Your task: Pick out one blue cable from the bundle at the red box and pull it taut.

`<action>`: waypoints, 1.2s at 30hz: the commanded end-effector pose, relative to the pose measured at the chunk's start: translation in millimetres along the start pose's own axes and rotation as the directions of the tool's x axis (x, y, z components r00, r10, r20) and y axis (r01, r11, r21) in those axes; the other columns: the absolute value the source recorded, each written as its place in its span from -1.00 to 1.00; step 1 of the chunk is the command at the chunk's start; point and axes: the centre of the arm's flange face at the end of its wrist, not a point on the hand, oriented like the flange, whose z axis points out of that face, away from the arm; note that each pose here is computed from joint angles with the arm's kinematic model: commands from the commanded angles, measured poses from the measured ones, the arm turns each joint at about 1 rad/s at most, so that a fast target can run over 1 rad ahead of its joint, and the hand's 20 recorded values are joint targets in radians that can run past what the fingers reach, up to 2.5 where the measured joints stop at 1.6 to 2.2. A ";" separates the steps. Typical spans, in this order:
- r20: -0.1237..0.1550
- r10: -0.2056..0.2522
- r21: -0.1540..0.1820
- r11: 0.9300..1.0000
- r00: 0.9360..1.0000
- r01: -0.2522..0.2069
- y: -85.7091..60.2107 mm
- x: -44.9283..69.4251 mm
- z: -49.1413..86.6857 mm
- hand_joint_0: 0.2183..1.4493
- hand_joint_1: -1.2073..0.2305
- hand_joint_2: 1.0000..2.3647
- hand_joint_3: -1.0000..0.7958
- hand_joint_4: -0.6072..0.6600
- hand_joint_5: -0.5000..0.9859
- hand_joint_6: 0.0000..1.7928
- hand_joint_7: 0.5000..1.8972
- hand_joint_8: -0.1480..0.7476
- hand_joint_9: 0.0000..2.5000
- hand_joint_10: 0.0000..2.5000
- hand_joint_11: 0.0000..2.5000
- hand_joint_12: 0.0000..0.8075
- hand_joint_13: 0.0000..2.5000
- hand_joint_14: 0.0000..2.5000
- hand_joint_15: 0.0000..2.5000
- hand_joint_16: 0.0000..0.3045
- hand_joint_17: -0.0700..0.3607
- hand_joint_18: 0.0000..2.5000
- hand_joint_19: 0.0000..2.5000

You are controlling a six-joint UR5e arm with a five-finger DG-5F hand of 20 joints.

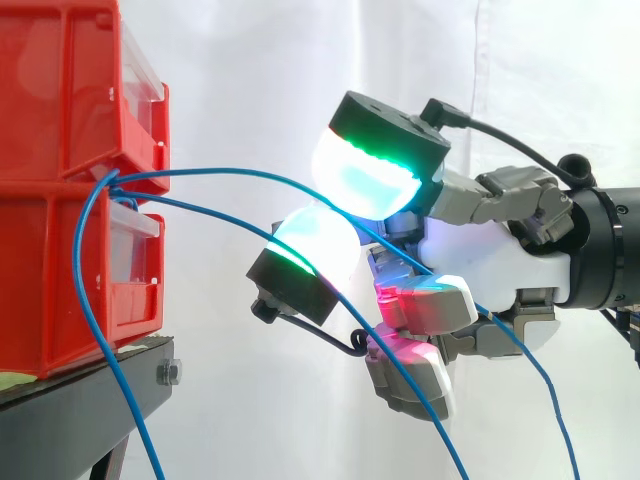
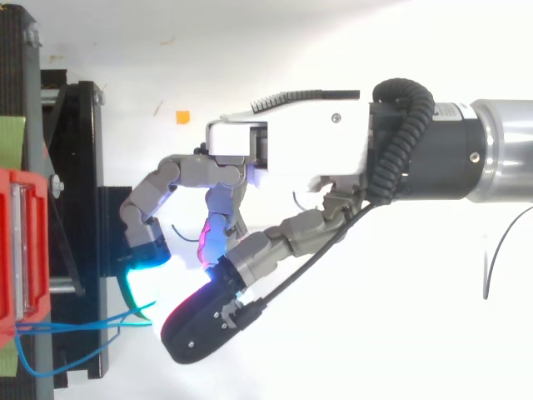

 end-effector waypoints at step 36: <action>-0.001 0.000 -0.003 1.000 1.000 0.000 0.6 1.1 0.5 -0.36 -0.19 -0.98 -0.19 0.08 -0.50 -0.02 -0.21 0.03 0.09 -0.98 -0.35 -0.11 -0.02 -0.98 -0.37 -0.67 -0.16 -0.21 -0.18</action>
